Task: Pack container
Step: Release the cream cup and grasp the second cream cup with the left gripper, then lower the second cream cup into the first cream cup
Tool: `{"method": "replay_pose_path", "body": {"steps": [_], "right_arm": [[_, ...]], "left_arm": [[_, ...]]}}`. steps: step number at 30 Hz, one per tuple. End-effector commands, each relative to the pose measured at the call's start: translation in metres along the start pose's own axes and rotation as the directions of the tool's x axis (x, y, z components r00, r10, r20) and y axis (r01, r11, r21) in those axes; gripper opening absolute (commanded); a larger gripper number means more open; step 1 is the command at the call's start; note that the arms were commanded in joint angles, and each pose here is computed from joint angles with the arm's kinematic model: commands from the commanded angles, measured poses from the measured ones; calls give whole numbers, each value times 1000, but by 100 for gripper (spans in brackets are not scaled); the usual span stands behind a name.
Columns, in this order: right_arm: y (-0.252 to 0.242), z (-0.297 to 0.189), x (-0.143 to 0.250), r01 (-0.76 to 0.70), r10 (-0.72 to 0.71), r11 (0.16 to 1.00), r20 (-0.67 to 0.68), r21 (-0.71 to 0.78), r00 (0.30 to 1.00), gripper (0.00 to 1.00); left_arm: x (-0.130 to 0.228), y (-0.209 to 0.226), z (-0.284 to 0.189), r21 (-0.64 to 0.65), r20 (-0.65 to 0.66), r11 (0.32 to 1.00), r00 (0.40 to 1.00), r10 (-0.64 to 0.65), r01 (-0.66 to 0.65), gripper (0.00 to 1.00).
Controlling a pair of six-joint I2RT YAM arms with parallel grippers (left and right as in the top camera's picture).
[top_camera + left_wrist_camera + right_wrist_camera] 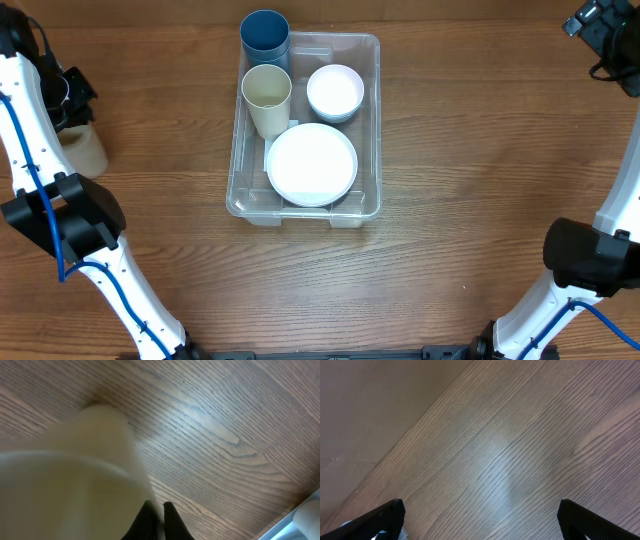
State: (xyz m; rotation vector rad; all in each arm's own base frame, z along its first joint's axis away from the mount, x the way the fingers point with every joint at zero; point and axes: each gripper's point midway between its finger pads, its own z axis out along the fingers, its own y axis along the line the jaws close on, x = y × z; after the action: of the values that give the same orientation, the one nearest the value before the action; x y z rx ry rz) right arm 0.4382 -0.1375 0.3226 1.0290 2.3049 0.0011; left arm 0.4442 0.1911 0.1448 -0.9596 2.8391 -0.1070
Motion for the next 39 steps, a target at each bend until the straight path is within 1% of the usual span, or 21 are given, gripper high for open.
{"method": "replay_pose_path", "body": {"steps": [1, 4, 6, 8, 10, 11, 15, 17, 18, 20, 22, 24, 27, 29, 31, 34, 36, 39], "right_arm": [[1, -4, -3, -5, 5, 1000, 18, -4, 1000, 100], [1, -4, -3, -5, 5, 1000, 18, -4, 1000, 100], [1, -4, -3, -5, 5, 1000, 18, -4, 1000, 100], [1, -4, -3, -5, 5, 1000, 18, -4, 1000, 100], [1, -4, -3, -4, 5, 1000, 18, -3, 1000, 100], [1, -4, -3, -5, 5, 1000, 18, -4, 1000, 100], [1, -4, -3, -5, 5, 1000, 18, -4, 1000, 100], [1, -4, -3, -5, 5, 1000, 18, -4, 1000, 100], [1, -4, -3, -5, 5, 1000, 18, -4, 1000, 100], [1, -4, -3, -5, 5, 1000, 18, -4, 1000, 100], [1, -4, -3, -5, 5, 1000, 18, -4, 1000, 100], [1, -4, -3, -5, 5, 1000, 18, -4, 1000, 100], [1, -4, -3, -5, 5, 1000, 18, -4, 1000, 100], [1, -4, -3, -5, 5, 1000, 18, -4, 1000, 100], [1, -4, -3, -5, 5, 1000, 18, -4, 1000, 100], [1, -4, -3, -5, 5, 1000, 18, -4, 1000, 100], [1, -4, -3, -5, 5, 1000, 18, -4, 1000, 100], [1, -4, -3, -5, 5, 1000, 18, -4, 1000, 100]], "left_arm": [[5, -13, -3, 96, -26, 995, 1000, 0, 3, 4], [9, -29, -16, 189, -30, 982, 999, 14, -8, 4], [9, -40, -36, 244, 1, 969, 1000, 28, -27, 4], [6, -54, -67, 294, 84, 952, 994, 62, -85, 4], [12, -72, -113, 311, 201, 937, 975, 97, -158, 4], [17, -79, -129, 315, 237, 931, 965, 111, -185, 4], [52, -116, -188, 332, 360, 888, 913, 191, -317, 4], [76, -140, -211, 337, 408, 850, 876, 255, -405, 4], [93, -156, -223, 335, 437, 819, 847, 304, -467, 4], [134, -190, -246, 317, 499, 725, 758, 421, -611, 4], [166, -213, -258, 283, 539, 644, 674, 506, -710, 4], [196, -237, -264, 235, 568, 555, 576, 588, -798, 4], [233, -267, -257, 156, 573, 440, 444, 689, -884, 4], [238, -273, -251, 93, 563, 442, 413, 716, -892, 4], [235, -275, -244, 25, 549, 461, 397, 735, -887, 4], [225, -275, -235, -18, 531, 484, 402, 746, -875, 4], [212, -273, -223, -79, 506, 516, 412, 758, -853, 4], [207, -281, -202, -87, 466, 515, 422, 778, -853, 4]]}}
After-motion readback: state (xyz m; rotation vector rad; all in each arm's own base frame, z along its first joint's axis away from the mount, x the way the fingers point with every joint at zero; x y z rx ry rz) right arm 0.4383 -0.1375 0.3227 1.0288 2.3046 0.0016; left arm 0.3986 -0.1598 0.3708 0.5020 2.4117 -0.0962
